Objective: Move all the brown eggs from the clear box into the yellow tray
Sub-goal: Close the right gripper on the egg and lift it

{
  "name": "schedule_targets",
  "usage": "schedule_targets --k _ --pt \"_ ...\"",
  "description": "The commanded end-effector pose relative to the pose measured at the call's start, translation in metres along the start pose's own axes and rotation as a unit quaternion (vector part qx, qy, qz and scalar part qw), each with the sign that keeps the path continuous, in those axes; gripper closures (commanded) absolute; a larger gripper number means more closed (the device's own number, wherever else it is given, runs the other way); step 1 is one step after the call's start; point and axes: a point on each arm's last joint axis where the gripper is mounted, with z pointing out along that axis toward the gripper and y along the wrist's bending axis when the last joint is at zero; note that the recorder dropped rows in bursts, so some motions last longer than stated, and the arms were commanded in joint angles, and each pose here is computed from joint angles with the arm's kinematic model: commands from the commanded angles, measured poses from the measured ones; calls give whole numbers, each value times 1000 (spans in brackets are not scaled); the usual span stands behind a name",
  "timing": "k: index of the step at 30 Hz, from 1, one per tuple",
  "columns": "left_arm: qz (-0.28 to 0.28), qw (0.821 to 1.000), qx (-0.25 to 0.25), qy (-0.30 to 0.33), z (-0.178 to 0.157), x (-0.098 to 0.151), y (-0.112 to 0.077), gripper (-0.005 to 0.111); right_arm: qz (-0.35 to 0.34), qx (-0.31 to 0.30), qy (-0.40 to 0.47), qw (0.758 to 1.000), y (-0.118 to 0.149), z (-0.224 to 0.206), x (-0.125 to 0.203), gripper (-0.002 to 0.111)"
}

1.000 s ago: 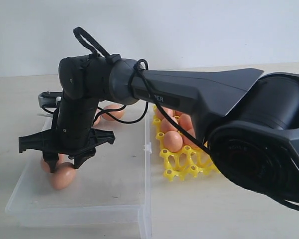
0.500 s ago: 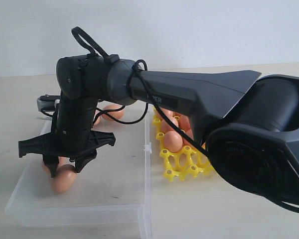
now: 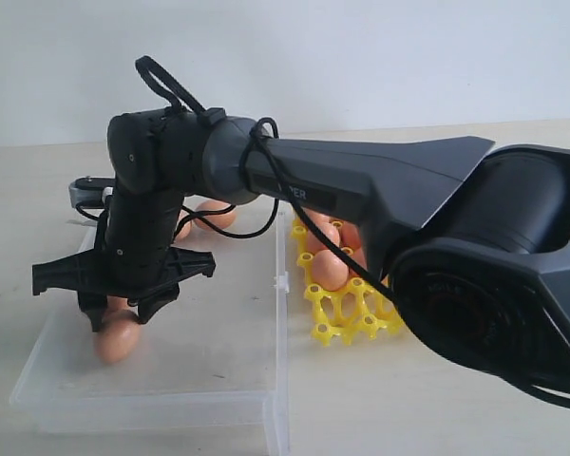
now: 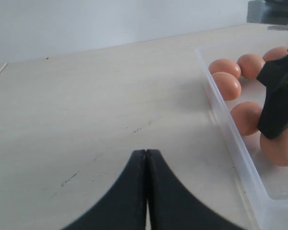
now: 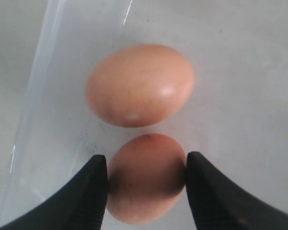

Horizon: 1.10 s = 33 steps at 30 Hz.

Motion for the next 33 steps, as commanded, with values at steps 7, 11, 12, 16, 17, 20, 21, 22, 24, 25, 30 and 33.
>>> schedule_targets --k 7,11,12,16,17,20,21,22,24,25,30,33 --pt "-4 1000 3 -8 -1 -2 0 107 -41 81 43 995 -20 19 9 44" --pt "-4 1000 3 -8 -1 -2 0 107 -40 75 37 996 -19 19 8 44" --pt "-4 1000 3 -8 -1 -2 0 107 -40 73 31 996 -19 19 7 44" --pt "-4 1000 3 -8 -1 -2 0 107 -42 68 18 997 -18 19 4 47" --pt "-4 1000 3 -8 -1 -2 0 107 -43 68 16 997 -18 19 4 47" --pt "-4 1000 3 -8 -1 -2 0 107 -52 76 8 996 -19 19 2 47" --pt "-4 1000 3 -8 -1 -2 0 107 -54 79 7 995 -19 19 2 47" --pt "-4 1000 3 -8 -1 -2 0 107 -56 82 6 995 -20 19 2 47" --pt "-4 1000 3 -8 -1 -2 0 107 -65 87 6 994 -21 18 1 47" --pt "-4 1000 3 -8 -1 -2 0 107 -69 88 7 994 -21 18 2 47" --pt "-4 1000 3 -8 -1 -2 0 107 -75 87 6 993 -20 16 1 47" --pt "-4 1000 3 -8 -1 -2 0 107 -78 80 8 994 -19 15 2 47"
